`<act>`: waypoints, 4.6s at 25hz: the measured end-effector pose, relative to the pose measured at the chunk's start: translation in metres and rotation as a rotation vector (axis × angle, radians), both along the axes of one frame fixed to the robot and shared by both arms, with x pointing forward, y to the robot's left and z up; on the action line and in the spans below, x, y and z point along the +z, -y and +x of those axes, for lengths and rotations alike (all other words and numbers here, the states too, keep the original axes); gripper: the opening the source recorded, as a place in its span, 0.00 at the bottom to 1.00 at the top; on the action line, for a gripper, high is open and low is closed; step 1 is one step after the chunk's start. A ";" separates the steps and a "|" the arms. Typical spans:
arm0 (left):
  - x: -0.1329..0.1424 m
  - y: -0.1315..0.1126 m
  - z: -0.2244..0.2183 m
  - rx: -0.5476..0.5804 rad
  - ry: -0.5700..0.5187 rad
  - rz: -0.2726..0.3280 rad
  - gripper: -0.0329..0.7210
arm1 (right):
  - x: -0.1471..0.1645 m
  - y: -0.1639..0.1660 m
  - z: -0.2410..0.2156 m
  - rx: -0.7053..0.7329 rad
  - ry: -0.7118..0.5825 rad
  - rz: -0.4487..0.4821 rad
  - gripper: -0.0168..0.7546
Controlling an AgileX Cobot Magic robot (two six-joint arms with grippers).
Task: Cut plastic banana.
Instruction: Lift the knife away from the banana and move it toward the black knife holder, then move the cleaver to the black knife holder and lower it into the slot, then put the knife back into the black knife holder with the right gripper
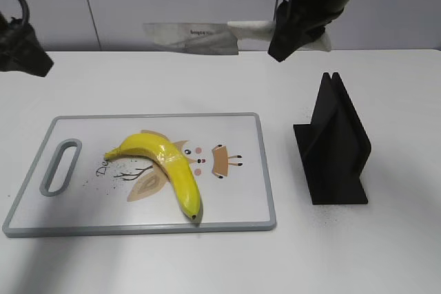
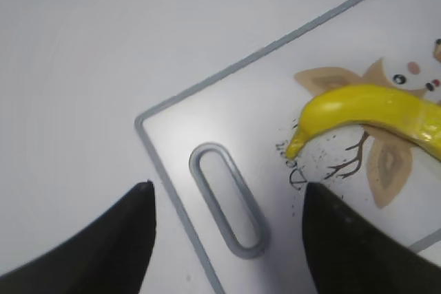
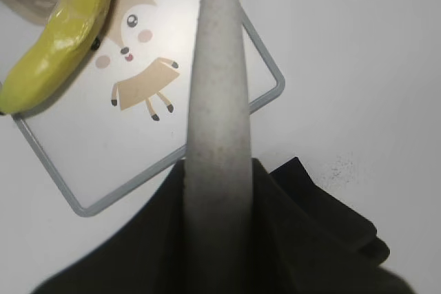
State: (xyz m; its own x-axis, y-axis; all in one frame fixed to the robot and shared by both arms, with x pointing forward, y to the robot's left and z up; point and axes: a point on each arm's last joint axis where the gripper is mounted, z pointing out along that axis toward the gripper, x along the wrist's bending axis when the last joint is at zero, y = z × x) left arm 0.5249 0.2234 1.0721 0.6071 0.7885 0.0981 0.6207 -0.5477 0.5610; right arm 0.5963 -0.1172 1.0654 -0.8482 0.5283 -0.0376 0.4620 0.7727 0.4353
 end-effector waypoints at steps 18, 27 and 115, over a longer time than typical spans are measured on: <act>-0.015 -0.076 -0.083 0.528 -0.459 0.040 0.82 | 0.027 0.018 -0.044 -0.537 -0.213 0.175 0.23; -0.022 -0.074 -0.183 0.537 -0.201 -0.032 0.82 | 0.025 0.061 -0.094 -0.915 -0.106 0.245 0.23; -0.025 -0.072 -0.292 0.506 0.412 -0.188 0.73 | -0.003 0.160 -0.323 -0.521 0.311 0.368 0.77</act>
State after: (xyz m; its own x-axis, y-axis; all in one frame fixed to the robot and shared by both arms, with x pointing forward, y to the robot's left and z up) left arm 0.2326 0.2950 1.0468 0.1010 0.9920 0.0756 0.4903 -0.1158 0.8638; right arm 0.2736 -0.2768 1.0627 -0.4606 0.8873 0.0219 0.5434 0.2624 0.7974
